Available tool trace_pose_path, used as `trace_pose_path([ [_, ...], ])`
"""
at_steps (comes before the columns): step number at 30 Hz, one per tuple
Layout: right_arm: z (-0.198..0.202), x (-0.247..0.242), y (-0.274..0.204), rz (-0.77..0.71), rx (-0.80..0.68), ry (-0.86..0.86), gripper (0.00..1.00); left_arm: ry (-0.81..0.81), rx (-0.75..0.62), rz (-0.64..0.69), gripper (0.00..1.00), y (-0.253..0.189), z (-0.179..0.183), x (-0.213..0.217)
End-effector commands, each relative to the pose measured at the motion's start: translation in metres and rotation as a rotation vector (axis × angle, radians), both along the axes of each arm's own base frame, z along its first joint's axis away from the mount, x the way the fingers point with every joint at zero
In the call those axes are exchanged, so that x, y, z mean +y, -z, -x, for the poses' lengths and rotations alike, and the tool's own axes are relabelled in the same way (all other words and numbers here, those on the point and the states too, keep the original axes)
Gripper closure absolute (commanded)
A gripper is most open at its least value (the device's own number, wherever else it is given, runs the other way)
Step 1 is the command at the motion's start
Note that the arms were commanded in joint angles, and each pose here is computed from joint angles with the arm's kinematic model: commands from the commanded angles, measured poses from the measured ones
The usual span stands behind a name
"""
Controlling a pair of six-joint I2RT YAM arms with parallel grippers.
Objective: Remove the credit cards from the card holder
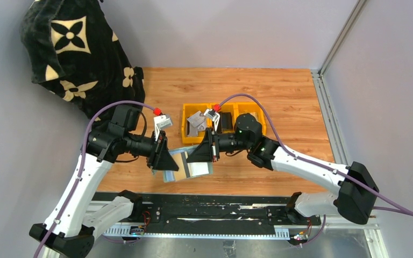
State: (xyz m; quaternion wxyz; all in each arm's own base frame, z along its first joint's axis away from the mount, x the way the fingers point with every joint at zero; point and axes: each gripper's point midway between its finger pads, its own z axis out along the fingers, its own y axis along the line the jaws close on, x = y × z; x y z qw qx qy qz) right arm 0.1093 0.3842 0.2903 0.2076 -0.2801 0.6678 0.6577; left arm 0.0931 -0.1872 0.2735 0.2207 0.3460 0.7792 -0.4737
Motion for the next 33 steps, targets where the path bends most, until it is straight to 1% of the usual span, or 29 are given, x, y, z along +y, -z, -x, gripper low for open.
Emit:
trace_pose_path([
  [1, 0.012, -0.008, -0.026, -0.108, -0.036, -0.013, 1.0, 0.067, -0.013, 0.073, 0.7, -0.013, 0.006, -0.006],
  [3, 0.014, -0.012, -0.027, -0.123, -0.034, -0.007, 1.0, 0.072, -0.016, 0.078, 0.7, -0.014, 0.007, -0.007],
  [6, 0.016, -0.018, -0.026, -0.141, -0.033, 0.009, 1.0, 0.071, -0.013, 0.078, 0.77, -0.015, 0.006, -0.007],
  [10, 0.015, -0.026, -0.027, -0.162, -0.042, 0.047, 1.0, 0.082, 0.011, 0.095, 0.78, -0.017, 0.009, -0.009],
  [11, 0.014, -0.028, -0.027, -0.164, -0.044, 0.059, 1.0, 0.087, 0.01, 0.104, 0.8, -0.019, 0.01, -0.009],
  [14, 0.014, -0.033, -0.026, -0.168, -0.046, 0.074, 1.0, 0.101, 0.012, 0.12, 0.94, -0.022, 0.012, -0.01],
  [16, 0.013, -0.035, -0.027, -0.174, -0.05, 0.084, 1.0, 0.106, 0.015, 0.129, 0.99, -0.024, 0.014, -0.011],
  [20, 0.009, -0.039, -0.031, -0.185, -0.058, 0.108, 1.0, 0.111, 0.031, 0.14, 0.98, -0.026, 0.015, -0.012],
  [22, 0.011, -0.038, -0.034, -0.201, -0.061, 0.091, 1.0, 0.109, 0.041, 0.14, 0.98, -0.027, 0.015, -0.012],
  [24, 0.017, -0.033, -0.037, -0.21, -0.067, 0.055, 0.8, 0.106, 0.049, 0.139, 0.98, -0.027, 0.014, -0.012],
  [25, 0.019, -0.03, -0.036, -0.204, -0.069, 0.039, 0.72, 0.106, 0.055, 0.139, 0.98, -0.027, 0.013, -0.013],
  [26, 0.02, -0.026, -0.034, -0.189, -0.069, 0.031, 0.66, 0.106, 0.059, 0.141, 0.98, -0.029, 0.013, -0.013],
  [29, 0.018, -0.02, -0.025, -0.147, -0.06, 0.027, 0.59, 0.112, 0.062, 0.151, 0.98, -0.032, 0.012, -0.014],
  [33, 0.014, -0.019, -0.022, -0.131, -0.068, 0.047, 0.54, 0.118, 0.057, 0.161, 0.98, -0.036, 0.014, -0.014],
])
